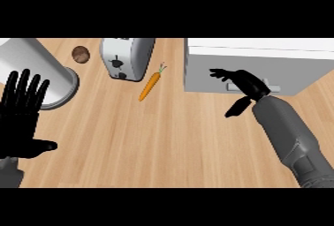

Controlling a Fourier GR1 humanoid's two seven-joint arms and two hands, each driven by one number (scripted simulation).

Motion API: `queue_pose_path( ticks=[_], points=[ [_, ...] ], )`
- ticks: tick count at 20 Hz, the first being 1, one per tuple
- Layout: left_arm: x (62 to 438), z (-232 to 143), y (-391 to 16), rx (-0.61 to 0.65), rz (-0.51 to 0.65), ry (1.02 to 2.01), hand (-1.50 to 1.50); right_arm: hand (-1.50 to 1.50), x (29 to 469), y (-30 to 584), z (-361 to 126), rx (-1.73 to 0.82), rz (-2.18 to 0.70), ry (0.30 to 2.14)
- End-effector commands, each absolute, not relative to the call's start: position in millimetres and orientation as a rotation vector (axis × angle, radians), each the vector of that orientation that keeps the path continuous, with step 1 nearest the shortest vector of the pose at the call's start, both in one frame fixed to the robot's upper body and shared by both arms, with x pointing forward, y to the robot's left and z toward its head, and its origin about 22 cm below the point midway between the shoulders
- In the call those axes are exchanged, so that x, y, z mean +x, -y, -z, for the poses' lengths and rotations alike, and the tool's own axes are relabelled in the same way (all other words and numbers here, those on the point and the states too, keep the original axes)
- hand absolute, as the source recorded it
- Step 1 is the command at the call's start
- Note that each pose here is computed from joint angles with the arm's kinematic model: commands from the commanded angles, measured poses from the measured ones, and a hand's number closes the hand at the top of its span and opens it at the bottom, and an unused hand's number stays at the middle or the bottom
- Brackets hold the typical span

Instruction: Pick up the cup, place it into the drawer and close the drawer

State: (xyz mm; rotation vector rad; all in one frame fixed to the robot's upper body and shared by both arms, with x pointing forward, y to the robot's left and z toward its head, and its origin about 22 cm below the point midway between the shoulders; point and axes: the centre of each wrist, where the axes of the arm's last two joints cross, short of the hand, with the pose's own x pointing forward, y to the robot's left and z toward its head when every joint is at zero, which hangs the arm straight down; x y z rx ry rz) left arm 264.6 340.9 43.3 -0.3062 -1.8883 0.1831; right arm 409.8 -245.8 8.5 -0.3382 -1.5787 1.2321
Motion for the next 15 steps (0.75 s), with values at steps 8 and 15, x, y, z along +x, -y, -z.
queue_pose_path(
  ticks=[8, 15],
  points=[
    [270, -45, -335, -0.319, -0.151, 1.889, -1.50, -1.50, 430, 303, -49, -0.407, -1.178, 1.492],
    [271, -35, -346, -0.299, -0.141, 1.903, -1.50, -1.50, 429, 284, -34, -0.401, -1.173, 1.485]
  ],
)
